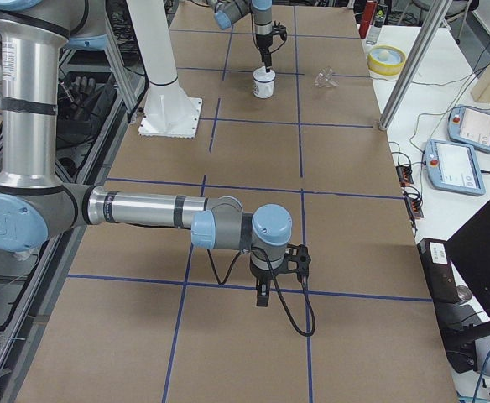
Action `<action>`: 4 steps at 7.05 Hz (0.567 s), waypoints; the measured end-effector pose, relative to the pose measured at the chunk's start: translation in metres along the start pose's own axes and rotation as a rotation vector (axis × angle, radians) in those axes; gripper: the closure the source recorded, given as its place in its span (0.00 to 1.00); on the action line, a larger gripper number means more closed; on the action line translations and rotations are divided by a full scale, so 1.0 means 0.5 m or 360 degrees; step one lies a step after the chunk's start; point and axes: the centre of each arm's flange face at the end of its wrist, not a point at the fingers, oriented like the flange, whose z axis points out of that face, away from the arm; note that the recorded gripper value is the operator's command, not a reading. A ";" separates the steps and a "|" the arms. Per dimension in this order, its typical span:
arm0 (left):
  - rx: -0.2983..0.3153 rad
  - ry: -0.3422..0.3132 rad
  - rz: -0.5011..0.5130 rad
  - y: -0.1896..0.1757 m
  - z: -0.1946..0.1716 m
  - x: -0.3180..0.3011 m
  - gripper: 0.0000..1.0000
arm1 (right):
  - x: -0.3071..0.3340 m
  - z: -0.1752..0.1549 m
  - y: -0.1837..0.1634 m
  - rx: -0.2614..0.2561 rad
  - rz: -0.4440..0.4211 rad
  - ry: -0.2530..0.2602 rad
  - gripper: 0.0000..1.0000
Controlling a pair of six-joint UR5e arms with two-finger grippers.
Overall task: Place funnel on cup
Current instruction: 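Lower the left gripper and grasp the white lid's knob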
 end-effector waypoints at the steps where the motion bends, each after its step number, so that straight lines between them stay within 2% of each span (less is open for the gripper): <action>1: -0.0003 0.0001 0.0002 0.002 0.001 0.000 0.23 | 0.000 0.000 0.000 0.0000 0.0000 0.0000 0.00; 2: -0.0005 0.0002 0.0003 0.003 0.001 0.001 0.32 | 0.000 0.000 0.000 0.0000 0.0000 0.0000 0.00; 4: -0.0009 0.0006 0.0006 0.005 0.002 0.002 0.36 | 0.000 0.000 0.000 0.0000 0.0000 0.0000 0.00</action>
